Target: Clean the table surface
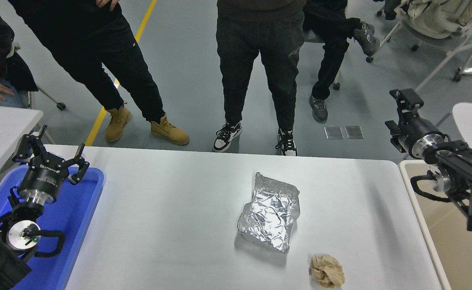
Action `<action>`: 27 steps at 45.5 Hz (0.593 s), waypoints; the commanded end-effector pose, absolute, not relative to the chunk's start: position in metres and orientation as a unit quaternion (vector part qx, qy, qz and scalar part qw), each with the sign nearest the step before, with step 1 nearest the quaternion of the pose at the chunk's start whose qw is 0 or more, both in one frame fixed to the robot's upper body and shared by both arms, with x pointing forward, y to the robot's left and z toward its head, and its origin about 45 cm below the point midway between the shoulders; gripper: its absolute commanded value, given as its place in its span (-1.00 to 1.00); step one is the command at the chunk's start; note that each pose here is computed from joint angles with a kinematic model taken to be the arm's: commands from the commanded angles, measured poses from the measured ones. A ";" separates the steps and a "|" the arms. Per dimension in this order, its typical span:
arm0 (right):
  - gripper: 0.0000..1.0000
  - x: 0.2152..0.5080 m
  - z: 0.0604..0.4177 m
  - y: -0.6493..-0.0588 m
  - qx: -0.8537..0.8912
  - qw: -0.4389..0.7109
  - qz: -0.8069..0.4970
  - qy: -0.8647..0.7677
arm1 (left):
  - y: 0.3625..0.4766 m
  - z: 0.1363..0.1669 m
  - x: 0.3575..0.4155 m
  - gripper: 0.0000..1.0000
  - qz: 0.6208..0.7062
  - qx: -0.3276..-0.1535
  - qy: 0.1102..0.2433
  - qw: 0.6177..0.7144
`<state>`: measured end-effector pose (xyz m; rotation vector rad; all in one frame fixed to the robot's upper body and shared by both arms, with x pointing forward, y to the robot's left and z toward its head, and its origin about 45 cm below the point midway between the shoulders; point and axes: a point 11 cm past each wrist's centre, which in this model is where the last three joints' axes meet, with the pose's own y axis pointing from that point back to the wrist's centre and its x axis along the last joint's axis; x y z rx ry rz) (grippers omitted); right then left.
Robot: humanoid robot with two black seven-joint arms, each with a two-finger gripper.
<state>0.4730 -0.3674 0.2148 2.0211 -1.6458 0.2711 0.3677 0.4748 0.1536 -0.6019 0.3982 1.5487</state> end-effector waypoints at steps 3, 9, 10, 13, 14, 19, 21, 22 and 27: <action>0.97 0.476 0.227 -0.356 0.779 0.397 0.161 -0.458 | 0.475 0.1536 0.3677 1.00 0.684 -0.266 0.176 0.657; 0.97 0.472 0.232 -0.359 0.787 0.431 0.161 -0.410 | 0.475 0.1536 0.3677 1.00 0.684 -0.266 0.176 0.657; 0.97 0.470 0.233 -0.360 0.789 0.435 0.161 -0.403 | 0.475 0.1536 0.3677 1.00 0.684 -0.266 0.176 0.657; 0.97 0.464 0.232 -0.357 0.797 0.454 0.163 -0.364 | 0.475 0.1536 0.3677 1.00 0.684 -0.266 0.176 0.657; 0.97 0.463 0.231 -0.356 0.797 0.460 0.165 -0.354 | 0.475 0.1536 0.3677 1.00 0.684 -0.266 0.176 0.657; 0.97 0.452 0.223 -0.347 0.798 0.492 0.187 -0.293 | 0.475 0.1536 0.3677 1.00 0.684 -0.266 0.176 0.657; 0.96 0.447 0.219 -0.342 0.798 0.504 0.200 -0.265 | 0.475 0.1536 0.3677 1.00 0.684 -0.266 0.176 0.657; 0.96 0.444 0.216 -0.338 0.799 0.508 0.205 -0.249 | 0.475 0.1536 0.3677 1.00 0.684 -0.266 0.176 0.657; 0.96 0.429 0.204 -0.318 0.805 0.518 0.222 -0.186 | 0.475 0.1536 0.3677 1.00 0.684 -0.266 0.176 0.657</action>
